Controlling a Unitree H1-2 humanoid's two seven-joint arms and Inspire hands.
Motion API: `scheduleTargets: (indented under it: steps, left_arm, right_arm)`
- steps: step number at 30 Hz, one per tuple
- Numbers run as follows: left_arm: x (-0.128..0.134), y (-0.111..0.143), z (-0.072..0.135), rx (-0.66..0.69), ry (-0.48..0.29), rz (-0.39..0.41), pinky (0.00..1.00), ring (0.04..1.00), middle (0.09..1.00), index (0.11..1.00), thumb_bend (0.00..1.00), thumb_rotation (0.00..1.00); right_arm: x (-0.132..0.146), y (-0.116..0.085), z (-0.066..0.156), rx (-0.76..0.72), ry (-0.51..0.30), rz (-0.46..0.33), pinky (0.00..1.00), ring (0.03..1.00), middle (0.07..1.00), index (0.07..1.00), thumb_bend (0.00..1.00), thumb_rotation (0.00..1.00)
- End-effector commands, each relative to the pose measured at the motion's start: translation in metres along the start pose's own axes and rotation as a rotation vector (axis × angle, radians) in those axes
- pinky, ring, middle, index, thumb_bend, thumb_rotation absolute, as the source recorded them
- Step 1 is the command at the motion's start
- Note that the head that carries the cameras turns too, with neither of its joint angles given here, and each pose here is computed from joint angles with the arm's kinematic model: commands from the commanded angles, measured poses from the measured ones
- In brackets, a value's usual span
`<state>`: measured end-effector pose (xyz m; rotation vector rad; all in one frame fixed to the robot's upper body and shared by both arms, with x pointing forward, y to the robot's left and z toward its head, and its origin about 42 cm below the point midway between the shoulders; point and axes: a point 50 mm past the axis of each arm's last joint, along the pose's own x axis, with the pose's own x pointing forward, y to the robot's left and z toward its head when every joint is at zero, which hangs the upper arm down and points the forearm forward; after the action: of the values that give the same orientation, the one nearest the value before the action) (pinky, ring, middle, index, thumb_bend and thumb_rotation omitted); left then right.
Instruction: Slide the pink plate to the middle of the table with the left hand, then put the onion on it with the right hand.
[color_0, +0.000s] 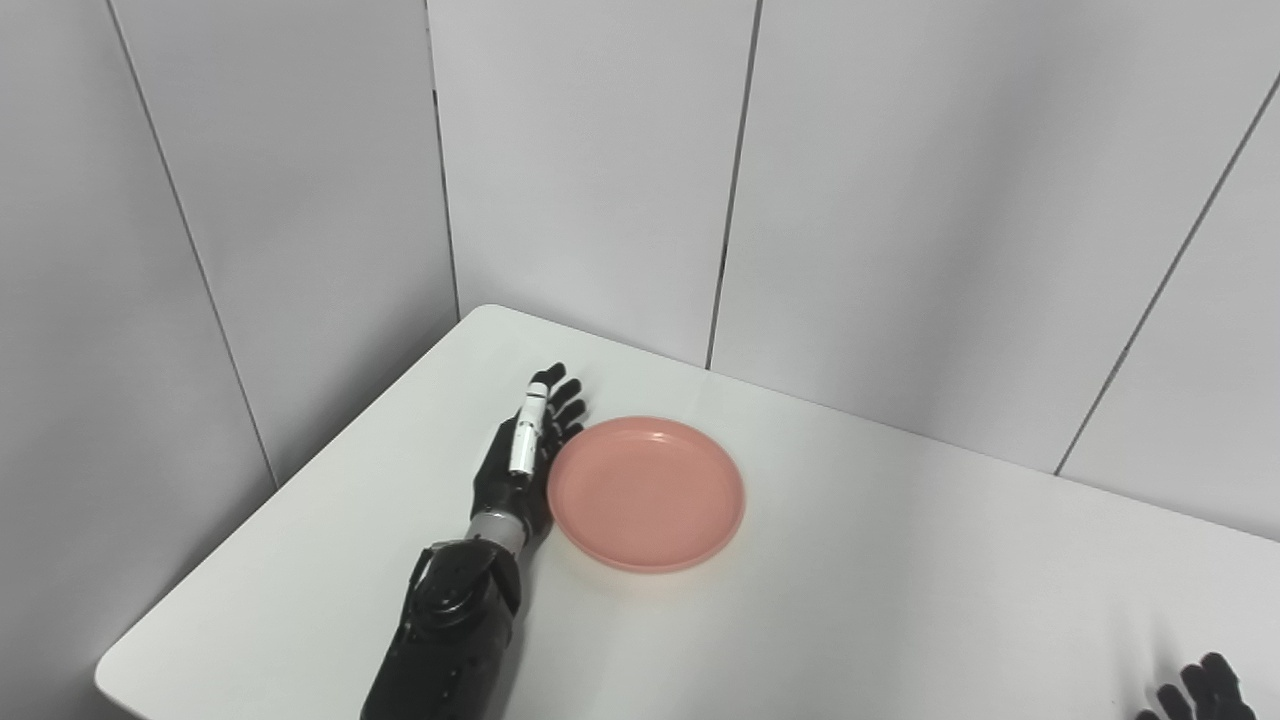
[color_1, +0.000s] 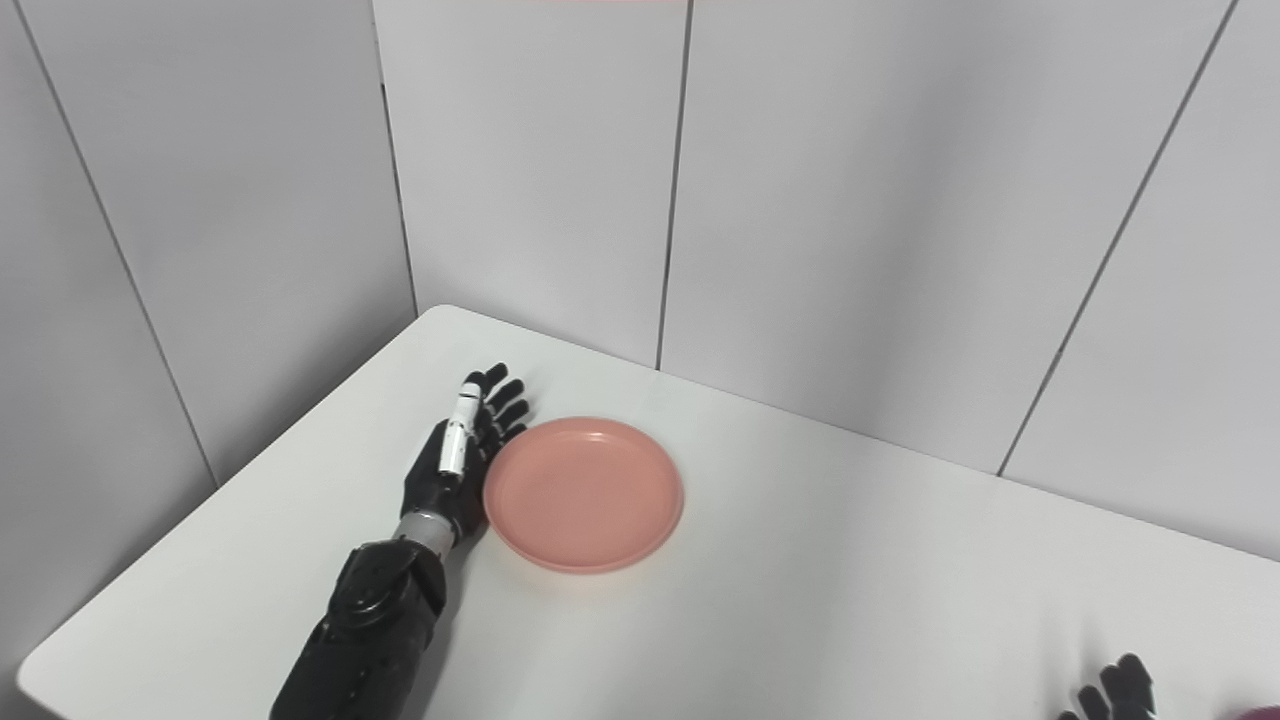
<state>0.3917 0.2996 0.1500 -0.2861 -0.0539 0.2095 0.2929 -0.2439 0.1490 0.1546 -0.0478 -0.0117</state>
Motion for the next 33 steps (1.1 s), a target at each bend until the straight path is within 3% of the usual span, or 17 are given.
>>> scheduleTargets:
  steps: [1, 10, 15, 24, 33]
  left_arm:
    - [0.01, -0.013, 0.014, 0.01, -0.032, -0.043, 0.94, 0.938, 0.942, 0.922, 0.36, 1.0]
    - [0.007, -0.023, 0.011, 0.031, -0.018, -0.059, 0.94, 0.94, 0.94, 0.919, 0.38, 1.0]
    - [0.005, -0.025, 0.01, 0.029, -0.016, -0.068, 0.93, 0.929, 0.935, 0.913, 0.38, 1.0]
    - [-0.004, -0.036, 0.006, 0.013, 0.006, -0.087, 0.92, 0.931, 0.934, 0.919, 0.39, 1.0]
    - [-0.009, -0.047, 0.002, -0.011, 0.017, -0.105, 0.93, 0.939, 0.935, 0.916, 0.38, 1.0]
  right_arm:
    - [0.0, 0.004, 0.014, -0.015, -0.034, 0.023, 1.0, 1.0, 1.0, 1.0, 0.57, 0.85]
    - [-0.005, 0.011, 0.02, -0.045, -0.026, 0.023, 1.0, 1.0, 1.0, 1.0, 0.28, 0.99]
    - [-0.007, 0.018, 0.025, -0.044, -0.031, 0.018, 1.0, 1.0, 1.0, 1.0, 0.19, 1.0]
    - [-0.01, 0.026, 0.034, -0.057, -0.041, 0.016, 1.0, 1.0, 1.0, 1.0, 0.07, 1.0]
    - [-0.009, 0.029, 0.034, -0.06, -0.052, 0.019, 1.0, 1.0, 1.0, 1.0, 0.06, 1.0]
